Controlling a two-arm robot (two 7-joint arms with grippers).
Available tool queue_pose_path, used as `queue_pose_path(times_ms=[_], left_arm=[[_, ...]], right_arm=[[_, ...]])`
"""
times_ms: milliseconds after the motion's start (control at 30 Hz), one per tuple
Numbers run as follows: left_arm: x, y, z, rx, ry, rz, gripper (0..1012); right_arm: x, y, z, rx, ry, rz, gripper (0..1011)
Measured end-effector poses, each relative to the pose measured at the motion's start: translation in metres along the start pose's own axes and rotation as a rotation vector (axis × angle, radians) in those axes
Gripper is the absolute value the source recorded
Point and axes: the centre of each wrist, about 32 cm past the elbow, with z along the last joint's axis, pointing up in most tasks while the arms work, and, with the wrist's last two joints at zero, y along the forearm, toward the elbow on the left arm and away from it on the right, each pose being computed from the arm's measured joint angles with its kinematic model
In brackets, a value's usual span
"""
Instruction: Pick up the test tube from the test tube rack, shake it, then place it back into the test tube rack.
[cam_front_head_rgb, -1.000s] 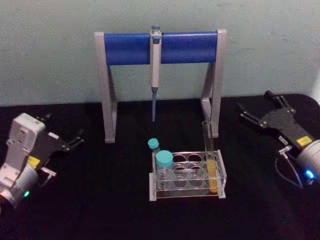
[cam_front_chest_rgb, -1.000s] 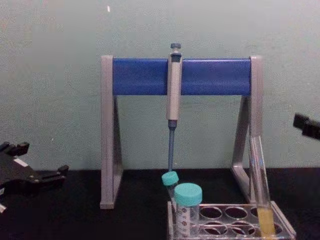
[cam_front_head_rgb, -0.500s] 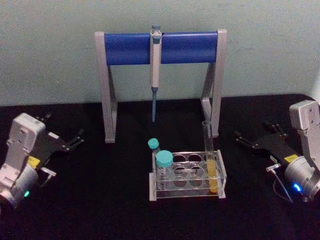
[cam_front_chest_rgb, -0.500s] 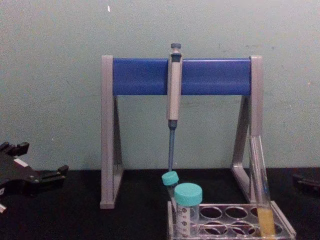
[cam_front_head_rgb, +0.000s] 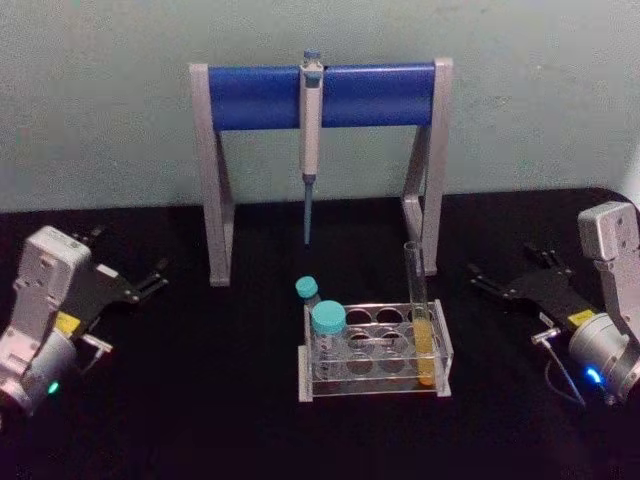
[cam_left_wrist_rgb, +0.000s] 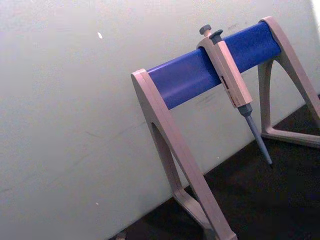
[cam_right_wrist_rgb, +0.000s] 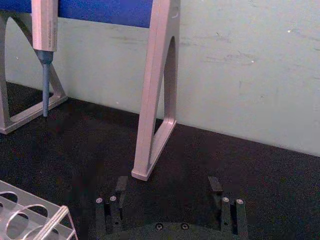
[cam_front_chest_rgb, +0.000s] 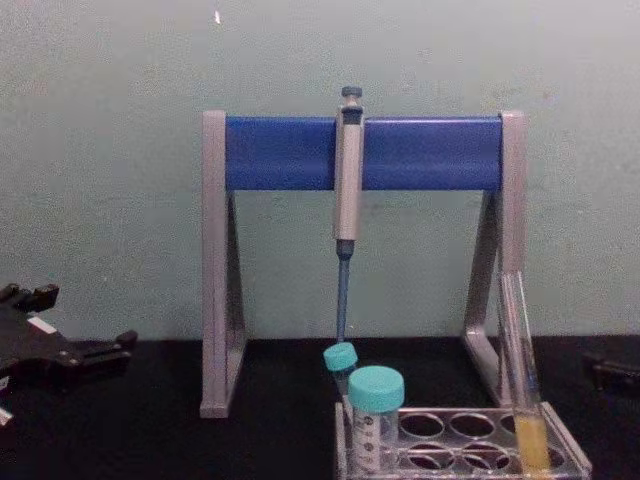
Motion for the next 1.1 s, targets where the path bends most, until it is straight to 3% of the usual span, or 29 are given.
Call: queue_pose_path(times_ms=[1100], left_arm=[[0.0000, 0.0000, 0.0000, 0.000, 0.000, 0.000, 1001]], right_arm=[[-0.0001, -0.0003, 0.0007, 0.004, -0.002, 0.001, 1000]])
